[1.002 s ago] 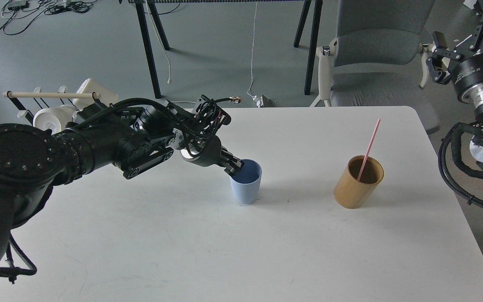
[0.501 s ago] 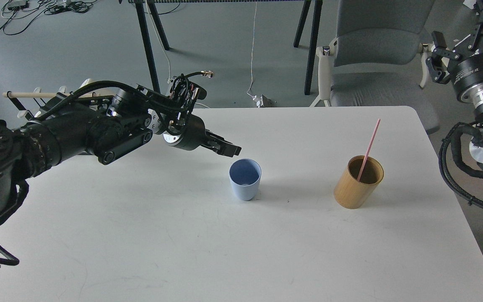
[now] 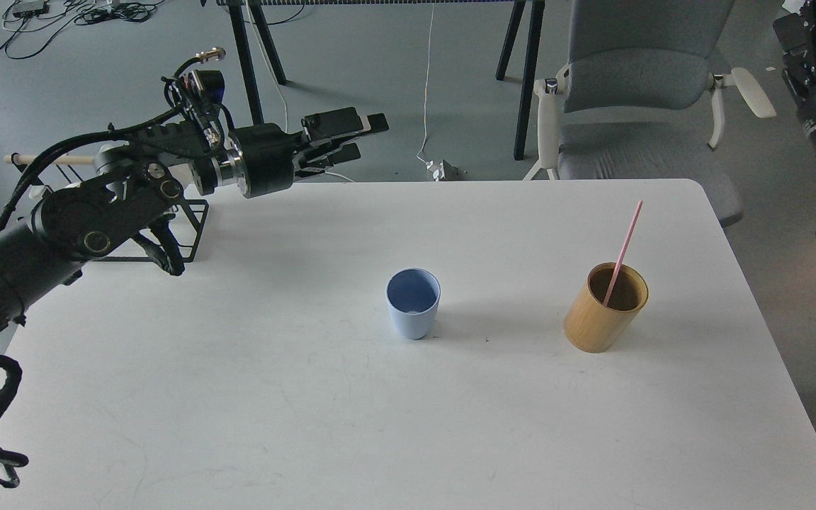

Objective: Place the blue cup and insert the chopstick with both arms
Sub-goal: 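Release the blue cup and withdraw the left gripper, then reach the right gripper to the straw in the tan cup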

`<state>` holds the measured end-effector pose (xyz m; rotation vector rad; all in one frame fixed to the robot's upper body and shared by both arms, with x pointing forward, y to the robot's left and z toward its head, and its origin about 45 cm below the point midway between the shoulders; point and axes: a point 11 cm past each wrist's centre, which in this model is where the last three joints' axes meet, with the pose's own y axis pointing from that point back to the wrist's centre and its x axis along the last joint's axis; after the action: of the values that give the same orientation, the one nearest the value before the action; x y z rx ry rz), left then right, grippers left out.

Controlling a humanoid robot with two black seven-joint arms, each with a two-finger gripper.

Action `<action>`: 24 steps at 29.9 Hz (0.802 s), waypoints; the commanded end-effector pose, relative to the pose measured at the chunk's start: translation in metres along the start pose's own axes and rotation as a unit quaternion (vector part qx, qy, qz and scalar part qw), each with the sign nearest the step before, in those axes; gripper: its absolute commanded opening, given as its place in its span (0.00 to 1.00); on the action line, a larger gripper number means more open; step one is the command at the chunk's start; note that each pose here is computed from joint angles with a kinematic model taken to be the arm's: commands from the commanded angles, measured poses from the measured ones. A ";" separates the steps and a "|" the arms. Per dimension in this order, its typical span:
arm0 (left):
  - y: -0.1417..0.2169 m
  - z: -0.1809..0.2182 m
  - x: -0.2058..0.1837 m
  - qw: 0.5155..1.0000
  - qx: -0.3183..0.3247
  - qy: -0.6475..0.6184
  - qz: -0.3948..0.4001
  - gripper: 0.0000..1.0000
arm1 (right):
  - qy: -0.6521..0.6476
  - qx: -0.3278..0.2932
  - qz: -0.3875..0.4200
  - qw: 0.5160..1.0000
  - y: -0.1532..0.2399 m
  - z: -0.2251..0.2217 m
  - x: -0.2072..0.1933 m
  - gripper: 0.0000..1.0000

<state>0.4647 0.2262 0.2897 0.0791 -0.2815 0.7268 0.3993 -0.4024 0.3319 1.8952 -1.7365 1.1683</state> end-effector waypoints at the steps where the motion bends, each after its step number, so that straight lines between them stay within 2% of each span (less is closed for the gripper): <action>1: 0.021 0.018 0.035 0.984 -0.095 0.109 0.102 0.98 | 0.099 -0.005 -0.035 0.994 0.028 0.019 -0.020 0.94; 5: 0.035 0.026 0.055 0.952 -0.163 0.200 0.163 0.98 | 0.150 -0.015 -0.110 0.982 0.053 0.043 -0.052 0.94; 8: 0.039 0.027 0.061 0.937 -0.185 0.235 0.181 0.98 | 0.149 -0.025 -0.152 0.977 0.071 0.055 -0.084 0.94; 16: 0.041 0.023 0.059 0.936 -0.183 0.240 0.183 0.98 | 0.139 -0.043 -0.208 0.967 0.095 0.070 -0.133 0.94; 22: 0.042 0.017 0.056 0.936 -0.176 0.243 0.184 0.98 | 0.120 -0.040 -0.226 0.966 0.098 0.067 -0.167 0.92; 24: 0.044 0.012 0.055 0.936 -0.172 0.245 0.185 0.98 | 0.115 -0.038 -0.227 0.966 0.096 0.065 -0.174 0.89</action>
<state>0.4729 0.2913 0.3205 -0.5030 0.0566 1.0284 0.3431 -0.3602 0.1423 1.8693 -1.1288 1.0791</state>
